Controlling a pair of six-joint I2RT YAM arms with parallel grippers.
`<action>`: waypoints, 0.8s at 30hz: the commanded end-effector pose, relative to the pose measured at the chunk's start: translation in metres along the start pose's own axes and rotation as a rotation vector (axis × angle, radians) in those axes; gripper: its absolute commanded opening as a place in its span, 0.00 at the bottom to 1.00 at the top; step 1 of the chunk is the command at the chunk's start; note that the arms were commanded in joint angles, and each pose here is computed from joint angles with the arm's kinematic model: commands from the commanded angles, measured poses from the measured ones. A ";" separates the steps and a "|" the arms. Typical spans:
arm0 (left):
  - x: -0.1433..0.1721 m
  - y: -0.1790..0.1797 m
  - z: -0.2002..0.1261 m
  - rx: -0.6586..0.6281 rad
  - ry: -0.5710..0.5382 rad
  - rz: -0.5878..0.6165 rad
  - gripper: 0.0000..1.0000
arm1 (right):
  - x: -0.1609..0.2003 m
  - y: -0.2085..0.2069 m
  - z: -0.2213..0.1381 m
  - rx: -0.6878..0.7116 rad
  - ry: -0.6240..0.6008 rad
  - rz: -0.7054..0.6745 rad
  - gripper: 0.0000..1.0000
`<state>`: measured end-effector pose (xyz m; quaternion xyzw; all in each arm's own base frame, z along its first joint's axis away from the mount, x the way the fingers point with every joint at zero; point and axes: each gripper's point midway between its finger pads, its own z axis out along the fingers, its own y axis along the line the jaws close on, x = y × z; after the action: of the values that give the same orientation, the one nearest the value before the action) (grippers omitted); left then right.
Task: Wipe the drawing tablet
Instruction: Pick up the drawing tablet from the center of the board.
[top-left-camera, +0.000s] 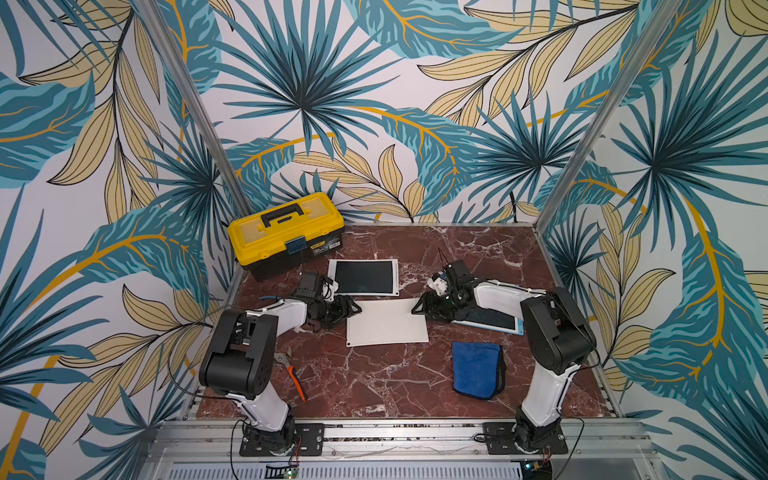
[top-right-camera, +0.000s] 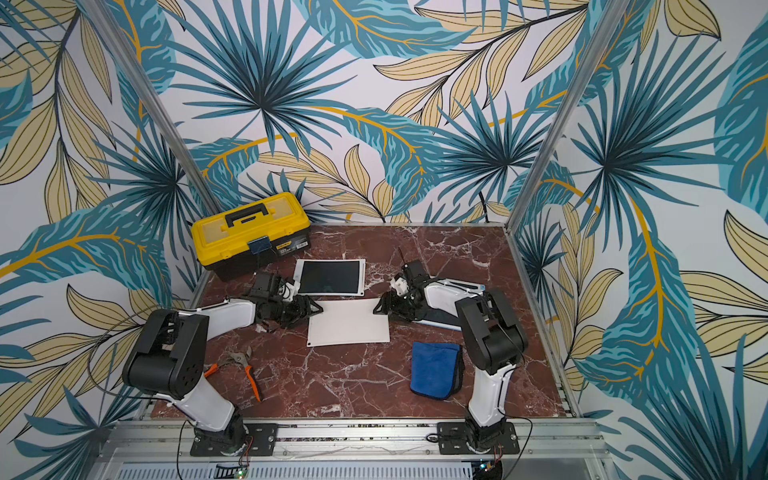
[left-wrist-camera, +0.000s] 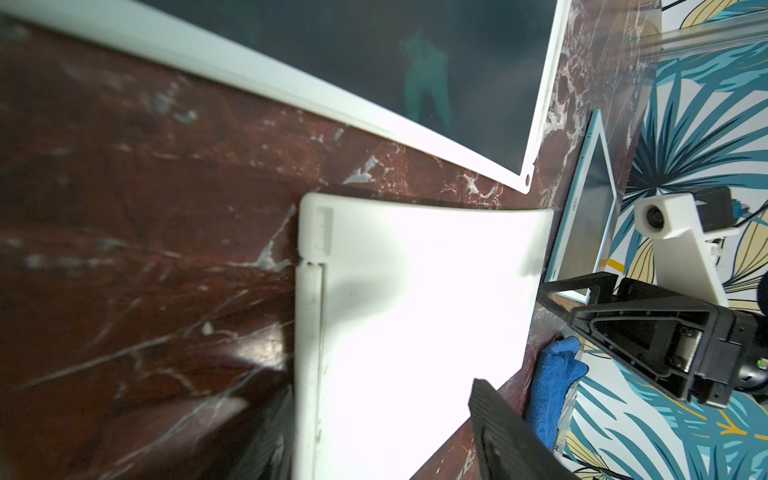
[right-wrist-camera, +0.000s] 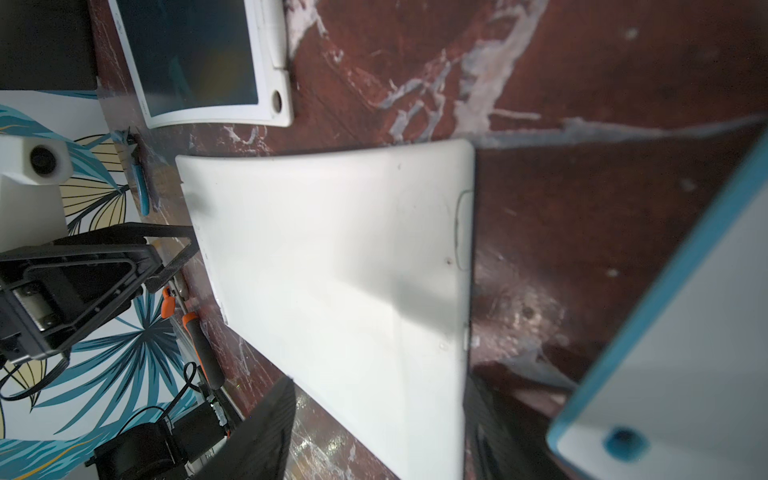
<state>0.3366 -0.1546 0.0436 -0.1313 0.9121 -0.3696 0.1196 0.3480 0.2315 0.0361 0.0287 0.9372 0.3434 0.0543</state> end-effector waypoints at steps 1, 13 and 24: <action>0.057 -0.012 0.016 0.138 0.234 -0.037 0.65 | 0.024 -0.016 0.032 0.017 0.102 -0.010 0.66; 0.074 -0.029 0.019 0.221 0.317 -0.027 0.63 | 0.024 -0.010 0.038 -0.033 0.150 -0.030 0.66; 0.056 -0.085 -0.016 0.376 0.214 0.090 0.65 | 0.036 -0.022 0.048 -0.030 0.199 -0.017 0.66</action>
<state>0.2942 -0.1993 0.0648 -0.0893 0.8767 -0.4705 0.0444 0.3685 0.2470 0.0367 -0.0229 0.9219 0.3811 0.0662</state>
